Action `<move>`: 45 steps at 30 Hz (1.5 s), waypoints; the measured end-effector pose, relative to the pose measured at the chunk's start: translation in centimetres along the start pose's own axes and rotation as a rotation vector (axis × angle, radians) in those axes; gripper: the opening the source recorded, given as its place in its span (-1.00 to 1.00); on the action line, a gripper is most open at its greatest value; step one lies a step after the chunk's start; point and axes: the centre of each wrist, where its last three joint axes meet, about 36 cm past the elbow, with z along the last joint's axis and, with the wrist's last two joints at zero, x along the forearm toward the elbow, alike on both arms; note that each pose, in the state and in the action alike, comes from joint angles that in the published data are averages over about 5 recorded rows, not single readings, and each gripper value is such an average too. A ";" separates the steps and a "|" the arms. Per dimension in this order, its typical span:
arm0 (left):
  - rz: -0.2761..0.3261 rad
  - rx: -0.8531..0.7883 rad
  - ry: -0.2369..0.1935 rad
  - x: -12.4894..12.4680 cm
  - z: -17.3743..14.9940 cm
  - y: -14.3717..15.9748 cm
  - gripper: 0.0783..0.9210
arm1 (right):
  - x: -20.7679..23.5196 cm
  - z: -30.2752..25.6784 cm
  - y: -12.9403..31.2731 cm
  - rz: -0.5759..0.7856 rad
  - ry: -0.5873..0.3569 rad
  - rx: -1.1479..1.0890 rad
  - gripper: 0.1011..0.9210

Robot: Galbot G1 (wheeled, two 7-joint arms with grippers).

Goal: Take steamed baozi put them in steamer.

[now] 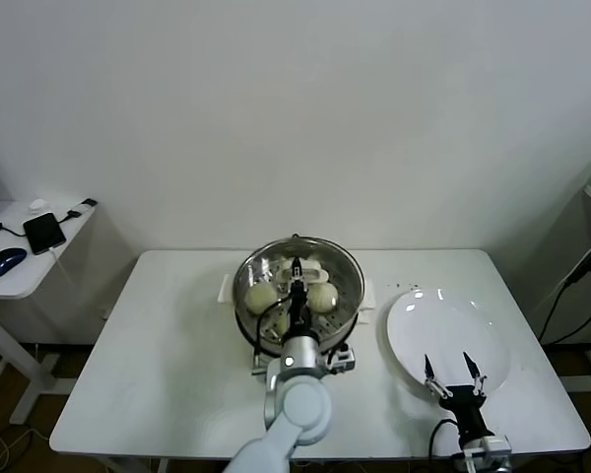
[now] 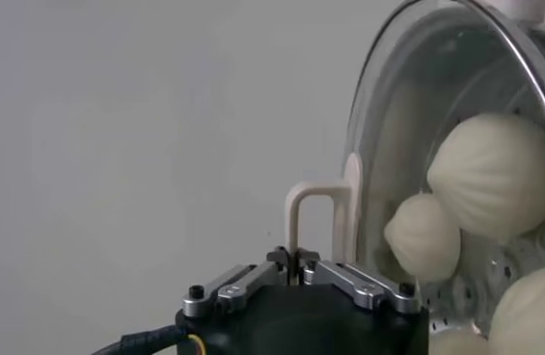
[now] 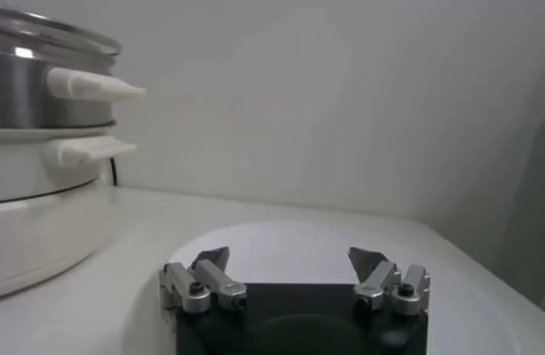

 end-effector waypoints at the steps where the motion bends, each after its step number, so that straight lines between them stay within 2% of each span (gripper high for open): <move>1: 0.002 -0.004 0.003 0.0 0.1 -0.1 -0.86 | 0.0 0.0 0.0 0.000 -0.001 0.001 0.76; 13: 0.004 -0.013 0.005 0.1 0.7 -0.2 -0.81 | -0.1 0.0 0.4 -0.015 -0.008 0.007 0.76; 19: 0.008 0.018 -0.028 0.5 0.6 0.7 -0.44 | -0.1 -0.2 0.5 -0.031 -0.010 0.008 0.76; 28: 0.036 0.106 -0.119 2.5 1.1 2.5 0.18 | -0.1 -0.4 1.0 -0.060 0.002 0.016 0.76; 35: 0.032 0.209 -0.191 3.7 2.9 4.1 0.65 | 0.2 -0.4 1.3 -0.078 0.007 0.018 0.76; 38: 0.026 0.298 -0.229 3.8 4.3 5.0 0.75 | 0.4 -0.5 1.3 -0.080 0.006 0.015 0.76; 41: 0.013 0.424 -0.256 3.6 6.3 6.0 0.76 | 0.5 -0.8 1.2 -0.072 -0.003 0.010 0.76; 45: -0.007 0.634 -0.250 2.7 9.8 7.5 0.77 | 0.5 -1.3 1.0 -0.061 -0.030 -0.001 0.76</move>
